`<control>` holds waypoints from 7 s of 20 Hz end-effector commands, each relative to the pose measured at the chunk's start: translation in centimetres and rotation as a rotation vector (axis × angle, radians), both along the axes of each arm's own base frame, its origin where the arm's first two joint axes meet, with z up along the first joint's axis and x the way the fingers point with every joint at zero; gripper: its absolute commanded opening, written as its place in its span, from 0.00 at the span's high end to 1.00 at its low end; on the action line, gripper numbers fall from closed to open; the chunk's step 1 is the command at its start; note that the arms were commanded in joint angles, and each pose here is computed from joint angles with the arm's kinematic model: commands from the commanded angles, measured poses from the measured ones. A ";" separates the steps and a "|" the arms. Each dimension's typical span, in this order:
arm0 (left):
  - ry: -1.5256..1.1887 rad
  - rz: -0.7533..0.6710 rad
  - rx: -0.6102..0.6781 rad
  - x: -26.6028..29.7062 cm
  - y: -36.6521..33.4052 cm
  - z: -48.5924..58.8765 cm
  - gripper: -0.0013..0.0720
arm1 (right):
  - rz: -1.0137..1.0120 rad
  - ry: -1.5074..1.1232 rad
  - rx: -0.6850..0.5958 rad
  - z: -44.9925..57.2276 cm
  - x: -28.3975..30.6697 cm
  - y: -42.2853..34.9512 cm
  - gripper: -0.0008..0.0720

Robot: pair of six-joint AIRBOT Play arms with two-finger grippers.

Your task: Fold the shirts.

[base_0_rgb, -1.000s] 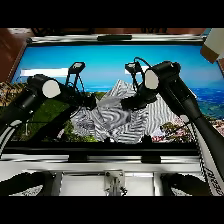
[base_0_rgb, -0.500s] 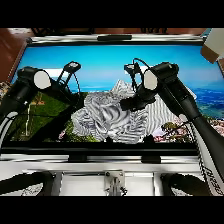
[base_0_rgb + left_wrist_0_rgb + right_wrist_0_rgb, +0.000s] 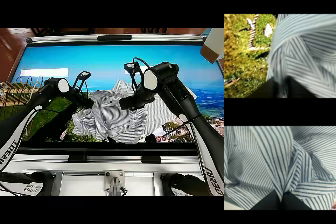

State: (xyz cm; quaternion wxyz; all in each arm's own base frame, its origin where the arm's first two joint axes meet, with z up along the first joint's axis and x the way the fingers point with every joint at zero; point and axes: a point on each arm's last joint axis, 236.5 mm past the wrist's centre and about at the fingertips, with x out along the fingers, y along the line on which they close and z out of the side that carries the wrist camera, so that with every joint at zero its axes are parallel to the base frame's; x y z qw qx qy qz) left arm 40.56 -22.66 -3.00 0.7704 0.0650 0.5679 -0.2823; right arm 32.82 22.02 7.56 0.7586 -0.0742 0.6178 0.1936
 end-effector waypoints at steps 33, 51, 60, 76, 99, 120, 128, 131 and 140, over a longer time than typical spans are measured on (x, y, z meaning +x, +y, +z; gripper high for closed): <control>0.104 0.577 0.503 -10.6 28.3 10.4 0.07 | 0.017 0.003 -0.151 -0.1 -2.7 -0.3 0.86; 0.092 0.674 0.526 -17.1 34.4 -1.2 0.07 | -0.015 0.066 -0.178 -0.3 -4.1 -1.0 0.86; 0.197 0.690 0.515 -16.9 36.0 -5.7 0.08 | -0.010 0.091 -0.178 -0.3 -4.7 -1.0 0.86; 0.296 0.623 0.478 -16.0 37.0 -6.4 0.45 | -0.010 0.097 -0.183 -0.3 -4.8 -1.1 0.86; 0.013 0.688 0.337 -11.0 34.6 4.6 0.89 | -0.023 0.075 -0.230 -0.3 -4.3 -2.3 0.86; -0.016 -0.370 0.248 -28.1 7.8 10.9 0.89 | -0.289 -0.089 -0.326 4.4 0.1 -14.0 0.86; 0.031 -0.595 0.316 -31.6 6.2 8.5 0.89 | -0.255 -0.121 -0.338 4.8 1.0 -14.9 0.86; 0.026 -0.613 0.318 -30.3 4.1 6.7 0.89 | -0.248 -0.205 -0.292 7.0 1.6 -14.3 0.86; 0.037 -0.526 0.343 -27.5 1.1 3.3 0.89 | -0.183 -0.229 -0.150 10.5 -1.1 -12.2 0.86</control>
